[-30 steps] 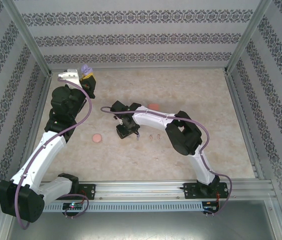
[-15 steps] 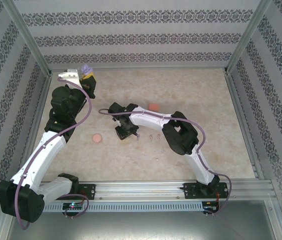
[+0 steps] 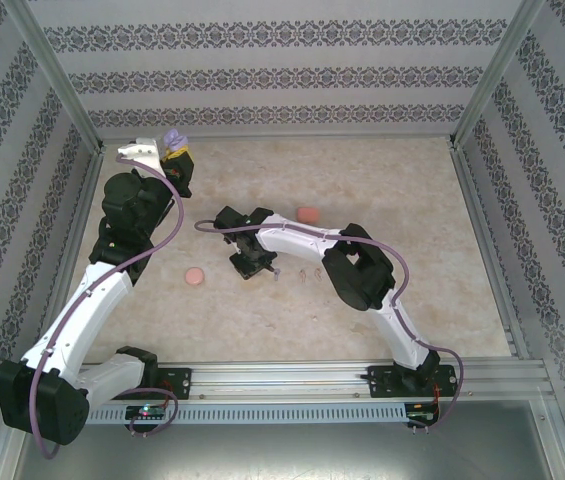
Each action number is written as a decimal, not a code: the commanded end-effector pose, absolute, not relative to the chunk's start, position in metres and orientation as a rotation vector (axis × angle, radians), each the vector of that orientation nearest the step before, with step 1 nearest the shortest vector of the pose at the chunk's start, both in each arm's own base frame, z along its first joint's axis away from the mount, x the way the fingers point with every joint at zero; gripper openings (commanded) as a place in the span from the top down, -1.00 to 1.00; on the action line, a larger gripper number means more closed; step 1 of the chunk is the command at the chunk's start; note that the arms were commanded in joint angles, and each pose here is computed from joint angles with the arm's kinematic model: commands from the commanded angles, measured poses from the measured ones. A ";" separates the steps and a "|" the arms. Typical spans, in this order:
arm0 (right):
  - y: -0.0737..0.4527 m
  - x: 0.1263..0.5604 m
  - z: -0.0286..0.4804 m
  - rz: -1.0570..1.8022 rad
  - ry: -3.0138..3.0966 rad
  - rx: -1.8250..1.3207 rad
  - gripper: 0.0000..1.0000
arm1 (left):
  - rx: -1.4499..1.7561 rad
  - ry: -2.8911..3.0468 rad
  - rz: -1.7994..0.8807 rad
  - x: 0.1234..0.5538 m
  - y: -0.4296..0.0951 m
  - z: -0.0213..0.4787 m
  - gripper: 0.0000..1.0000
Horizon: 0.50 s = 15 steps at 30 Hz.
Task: Insert wireless bluetooth earbuds into charging case
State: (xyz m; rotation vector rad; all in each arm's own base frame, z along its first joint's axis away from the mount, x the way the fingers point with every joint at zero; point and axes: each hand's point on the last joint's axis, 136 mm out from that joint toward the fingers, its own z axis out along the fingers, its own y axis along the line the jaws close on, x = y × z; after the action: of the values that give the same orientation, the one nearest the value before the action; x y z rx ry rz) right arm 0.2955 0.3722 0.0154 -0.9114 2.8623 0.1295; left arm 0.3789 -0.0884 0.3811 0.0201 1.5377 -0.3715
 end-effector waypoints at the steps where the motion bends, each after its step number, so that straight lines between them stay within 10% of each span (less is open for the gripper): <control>1: 0.370 0.291 0.012 0.085 2.873 -0.932 0.42 | 0.018 1.510 -0.412 0.375 -0.091 0.398 1.00; 15: 0.368 0.296 0.039 0.162 2.818 -0.858 0.63 | 0.058 1.547 -0.440 0.378 -0.100 0.394 1.00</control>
State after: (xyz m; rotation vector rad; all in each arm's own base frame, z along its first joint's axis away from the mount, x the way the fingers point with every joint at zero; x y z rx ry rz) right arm 0.2942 0.3685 0.0178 -0.9012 2.8519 0.1309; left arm 0.3789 -0.0946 0.3778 0.0329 1.5684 -0.4112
